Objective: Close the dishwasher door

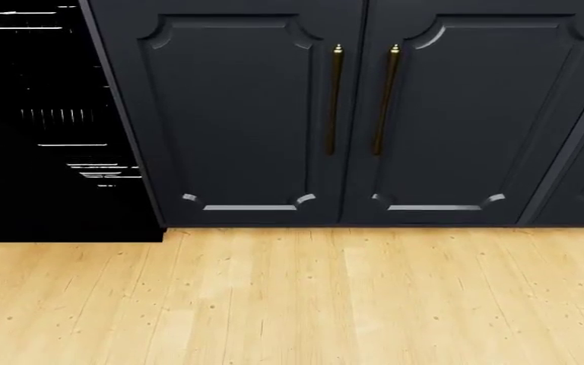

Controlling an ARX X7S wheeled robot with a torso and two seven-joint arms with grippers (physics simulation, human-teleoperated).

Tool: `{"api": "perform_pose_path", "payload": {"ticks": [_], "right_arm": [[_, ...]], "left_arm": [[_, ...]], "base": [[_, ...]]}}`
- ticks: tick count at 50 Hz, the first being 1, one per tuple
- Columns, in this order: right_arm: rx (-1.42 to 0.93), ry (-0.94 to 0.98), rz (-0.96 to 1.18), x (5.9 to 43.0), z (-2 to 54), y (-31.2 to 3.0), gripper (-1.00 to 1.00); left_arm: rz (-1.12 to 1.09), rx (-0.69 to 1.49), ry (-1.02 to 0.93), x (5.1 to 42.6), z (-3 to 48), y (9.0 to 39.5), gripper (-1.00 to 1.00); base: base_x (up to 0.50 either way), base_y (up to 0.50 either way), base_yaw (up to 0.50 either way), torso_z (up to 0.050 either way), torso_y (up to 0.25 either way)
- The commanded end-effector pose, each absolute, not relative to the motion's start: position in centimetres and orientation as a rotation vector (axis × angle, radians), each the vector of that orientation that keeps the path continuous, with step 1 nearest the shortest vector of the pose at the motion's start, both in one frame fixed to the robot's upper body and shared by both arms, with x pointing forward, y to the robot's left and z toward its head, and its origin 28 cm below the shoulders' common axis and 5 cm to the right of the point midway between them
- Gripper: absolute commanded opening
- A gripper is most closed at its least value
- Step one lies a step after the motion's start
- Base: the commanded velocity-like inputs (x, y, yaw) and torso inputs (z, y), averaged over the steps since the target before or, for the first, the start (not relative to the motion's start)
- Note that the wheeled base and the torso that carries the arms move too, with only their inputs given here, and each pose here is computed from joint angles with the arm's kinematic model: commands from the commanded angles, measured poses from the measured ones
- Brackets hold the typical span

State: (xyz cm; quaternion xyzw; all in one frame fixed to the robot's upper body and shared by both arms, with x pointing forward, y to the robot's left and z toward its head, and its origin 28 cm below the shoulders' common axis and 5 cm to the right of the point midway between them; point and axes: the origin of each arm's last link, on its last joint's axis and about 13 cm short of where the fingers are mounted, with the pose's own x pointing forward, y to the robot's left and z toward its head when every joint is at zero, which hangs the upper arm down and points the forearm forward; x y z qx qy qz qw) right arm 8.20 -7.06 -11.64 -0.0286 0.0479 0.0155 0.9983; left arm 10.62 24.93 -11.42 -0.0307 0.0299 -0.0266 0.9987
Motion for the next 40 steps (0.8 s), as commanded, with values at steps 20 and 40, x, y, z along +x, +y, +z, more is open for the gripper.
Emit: {"api": "perform_pose_path", "payload": {"ticks": [20,40], "right_arm": [[-0.076,0.083,0.047,8.19,-11.58,-6.96,1.0],[-0.086,0.068,0.055,8.21,-11.48,-6.87,1.0]], "left_arm": [[-0.053,-0.069,0.055,10.63,-11.41,24.97,1.0],[-0.054,-0.067,0.054,10.64,-11.39,24.97,1.0]], "base": [[0.0,0.47,0.0,0.0,0.0],[0.03,0.5,0.0,0.0,0.0]]}}
